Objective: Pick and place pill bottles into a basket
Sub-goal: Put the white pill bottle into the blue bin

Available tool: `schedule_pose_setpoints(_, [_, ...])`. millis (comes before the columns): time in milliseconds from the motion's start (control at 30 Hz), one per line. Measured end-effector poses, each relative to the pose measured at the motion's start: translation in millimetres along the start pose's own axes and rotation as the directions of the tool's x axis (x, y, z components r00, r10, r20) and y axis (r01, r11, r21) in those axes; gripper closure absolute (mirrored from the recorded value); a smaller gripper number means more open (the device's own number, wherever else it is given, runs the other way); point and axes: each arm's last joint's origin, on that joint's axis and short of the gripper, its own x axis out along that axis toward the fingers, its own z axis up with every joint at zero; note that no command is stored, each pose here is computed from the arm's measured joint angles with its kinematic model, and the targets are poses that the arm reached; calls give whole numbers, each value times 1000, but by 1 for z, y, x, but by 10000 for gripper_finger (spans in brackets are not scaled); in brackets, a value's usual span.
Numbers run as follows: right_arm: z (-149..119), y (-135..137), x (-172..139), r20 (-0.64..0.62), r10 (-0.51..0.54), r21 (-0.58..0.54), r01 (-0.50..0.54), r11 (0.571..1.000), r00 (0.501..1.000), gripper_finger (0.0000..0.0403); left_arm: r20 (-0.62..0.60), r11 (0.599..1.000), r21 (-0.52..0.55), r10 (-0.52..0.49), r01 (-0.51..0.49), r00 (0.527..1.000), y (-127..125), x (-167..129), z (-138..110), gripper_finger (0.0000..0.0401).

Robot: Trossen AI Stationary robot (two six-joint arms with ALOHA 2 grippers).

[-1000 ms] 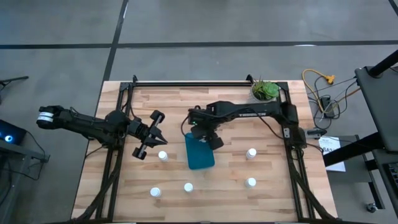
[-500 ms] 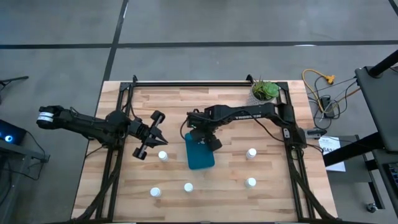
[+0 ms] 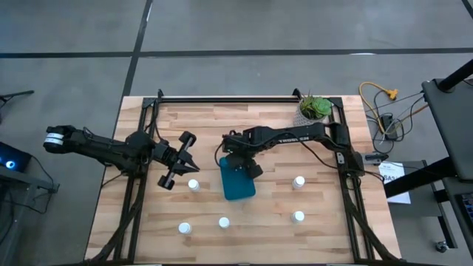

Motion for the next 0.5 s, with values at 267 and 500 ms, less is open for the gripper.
schedule_pose_setpoints(267, [-1,1,2,12,29,7,-29,1000,1000,246,0,1000,0,0,0,1000,0,0,0,401])
schedule_pose_setpoints(500, [-5,4,7,-8,41,8,-41,999,999,245,0,1000,0,0,0,1000,0,0,0,401])
